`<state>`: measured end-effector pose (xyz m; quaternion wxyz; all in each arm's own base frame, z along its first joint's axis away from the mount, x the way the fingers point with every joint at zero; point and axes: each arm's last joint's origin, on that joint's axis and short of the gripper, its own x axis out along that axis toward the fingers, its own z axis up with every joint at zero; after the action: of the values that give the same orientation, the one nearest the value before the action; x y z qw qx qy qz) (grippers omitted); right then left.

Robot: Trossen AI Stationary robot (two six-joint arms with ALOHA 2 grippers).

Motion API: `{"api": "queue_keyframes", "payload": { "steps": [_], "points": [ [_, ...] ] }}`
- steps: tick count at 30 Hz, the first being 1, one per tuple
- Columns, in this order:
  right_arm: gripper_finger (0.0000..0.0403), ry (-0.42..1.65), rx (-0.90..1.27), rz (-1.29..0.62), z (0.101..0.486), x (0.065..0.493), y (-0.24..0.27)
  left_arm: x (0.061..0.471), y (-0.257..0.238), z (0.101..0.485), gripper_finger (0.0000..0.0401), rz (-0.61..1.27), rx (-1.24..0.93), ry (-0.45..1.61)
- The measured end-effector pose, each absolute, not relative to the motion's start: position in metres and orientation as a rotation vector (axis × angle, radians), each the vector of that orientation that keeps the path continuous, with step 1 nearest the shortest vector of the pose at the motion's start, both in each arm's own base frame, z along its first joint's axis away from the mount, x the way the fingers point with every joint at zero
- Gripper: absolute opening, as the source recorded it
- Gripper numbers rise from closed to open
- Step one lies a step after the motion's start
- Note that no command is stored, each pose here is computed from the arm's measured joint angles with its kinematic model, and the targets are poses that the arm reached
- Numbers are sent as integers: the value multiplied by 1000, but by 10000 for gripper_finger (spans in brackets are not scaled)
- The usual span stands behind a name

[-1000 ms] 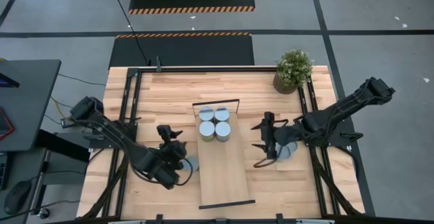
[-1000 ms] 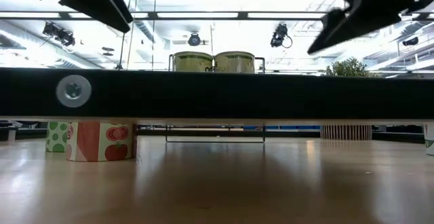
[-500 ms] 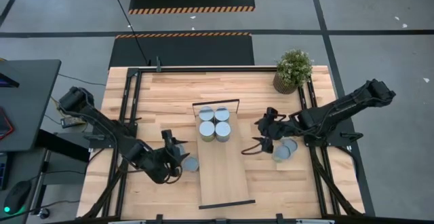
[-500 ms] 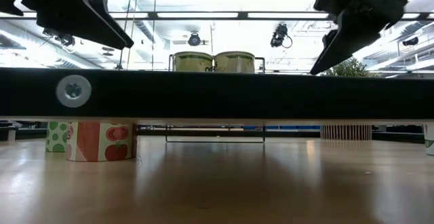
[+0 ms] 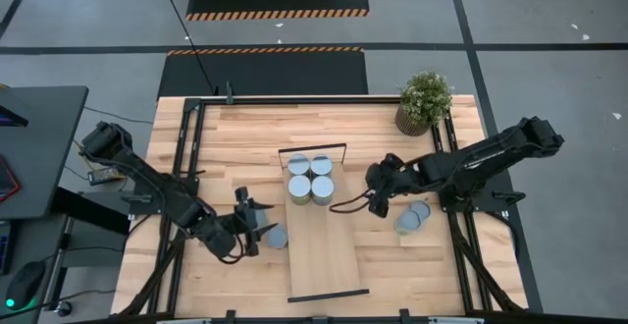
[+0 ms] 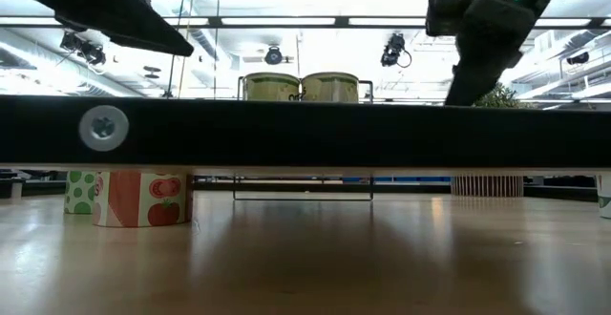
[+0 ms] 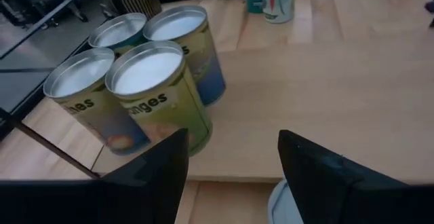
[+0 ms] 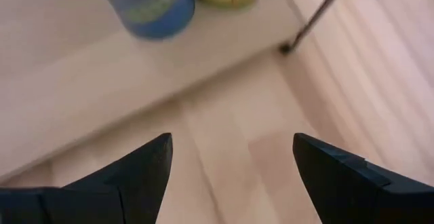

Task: Pick and place cans onto a shelf
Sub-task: Put the small canned peas on the shelf

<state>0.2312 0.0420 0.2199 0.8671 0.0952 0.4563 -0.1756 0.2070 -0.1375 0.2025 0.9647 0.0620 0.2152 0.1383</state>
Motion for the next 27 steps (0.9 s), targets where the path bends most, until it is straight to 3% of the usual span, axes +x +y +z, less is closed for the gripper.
{"api": "queue_keyframes", "payload": {
  "steps": [16, 22, 27],
  "points": [
    [325, 1310, 238, -313, 218, 203, 77, 207, -135, 202, 233, 373, -135, 387],
    [352, 1373, 239, -351, 217, 192, 85, 207, -135, 202, 233, 373, -140, 385],
    [362, 1303, 230, -337, 226, 188, 85, 208, -134, 202, 233, 376, -134, 386]
  ]
}}
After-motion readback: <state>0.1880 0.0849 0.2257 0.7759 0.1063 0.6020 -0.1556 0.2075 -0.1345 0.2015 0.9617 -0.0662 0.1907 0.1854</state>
